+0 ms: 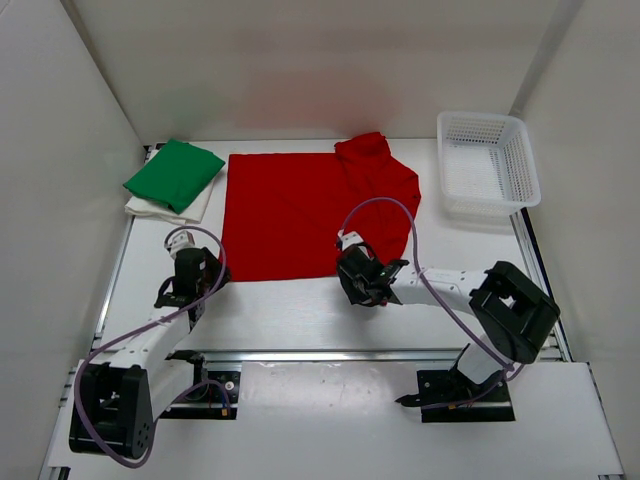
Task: Fold and stack the t-shirts
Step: Flatten out the tshirt
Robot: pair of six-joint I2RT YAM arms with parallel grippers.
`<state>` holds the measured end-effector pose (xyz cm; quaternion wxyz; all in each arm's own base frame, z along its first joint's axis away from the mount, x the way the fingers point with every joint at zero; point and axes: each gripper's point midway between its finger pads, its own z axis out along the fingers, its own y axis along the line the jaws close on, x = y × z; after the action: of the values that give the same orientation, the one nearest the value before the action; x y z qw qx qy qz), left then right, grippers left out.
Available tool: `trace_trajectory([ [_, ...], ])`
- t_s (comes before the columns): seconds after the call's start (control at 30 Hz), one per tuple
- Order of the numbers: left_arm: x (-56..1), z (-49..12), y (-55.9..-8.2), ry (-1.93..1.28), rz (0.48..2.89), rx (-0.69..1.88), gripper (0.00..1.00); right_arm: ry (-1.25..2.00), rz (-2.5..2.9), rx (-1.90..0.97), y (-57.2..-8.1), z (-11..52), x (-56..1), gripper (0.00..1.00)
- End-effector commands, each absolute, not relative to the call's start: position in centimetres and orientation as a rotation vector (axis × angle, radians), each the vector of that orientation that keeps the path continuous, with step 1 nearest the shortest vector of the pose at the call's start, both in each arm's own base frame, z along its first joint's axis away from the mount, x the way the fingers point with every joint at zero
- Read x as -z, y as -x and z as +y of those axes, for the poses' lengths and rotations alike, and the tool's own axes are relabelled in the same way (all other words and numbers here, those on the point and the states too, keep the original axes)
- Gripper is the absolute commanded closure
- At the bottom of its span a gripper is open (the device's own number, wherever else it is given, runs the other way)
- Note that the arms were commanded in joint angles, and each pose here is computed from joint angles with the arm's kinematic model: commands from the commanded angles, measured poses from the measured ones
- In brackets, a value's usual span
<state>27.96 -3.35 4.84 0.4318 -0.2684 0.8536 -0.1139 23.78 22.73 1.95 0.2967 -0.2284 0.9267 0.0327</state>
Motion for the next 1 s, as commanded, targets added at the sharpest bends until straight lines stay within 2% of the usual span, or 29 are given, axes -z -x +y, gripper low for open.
trace_trajectory([
  [0.0,-4.2,-3.1,-27.6,0.687,2.139,0.277,0.53,0.579,2.439,-0.059,-25.0,23.1,-2.6,0.59],
  [0.1,-4.4,-3.0,-27.5,0.688,2.123,0.29,0.51,0.588,2.443,-0.068,-25.2,23.5,-2.4,0.6],
  [0.27,-4.0,-3.1,-27.4,0.684,2.139,0.286,0.53,0.553,2.476,-0.063,-25.2,22.4,-1.3,0.8],
  [0.33,-3.7,-3.1,-27.4,0.681,2.152,0.282,0.54,0.534,2.485,-0.061,-25.1,21.9,-0.9,0.84],
  [0.47,-4.1,-3.0,-27.8,0.699,2.14,0.284,0.5,0.51,2.433,-0.058,-25.4,22.1,-2.2,0.97],
  [0.57,-3.9,-2.9,-27.6,0.72,2.163,0.284,0.48,0.464,2.373,-0.13,-25.8,22.4,-4.8,1.0],
  [0.8,-3.8,-1.5,-26.8,0.827,2.115,0.266,0.44,0.347,2.216,-0.391,-26.3,21.7,-11.6,1.0],
  [0.97,-2.5,-1.8,-27.3,0.87,2.169,0.263,0.5,0.325,2.171,-0.518,-26.0,21.8,-13.0,1.0],
])
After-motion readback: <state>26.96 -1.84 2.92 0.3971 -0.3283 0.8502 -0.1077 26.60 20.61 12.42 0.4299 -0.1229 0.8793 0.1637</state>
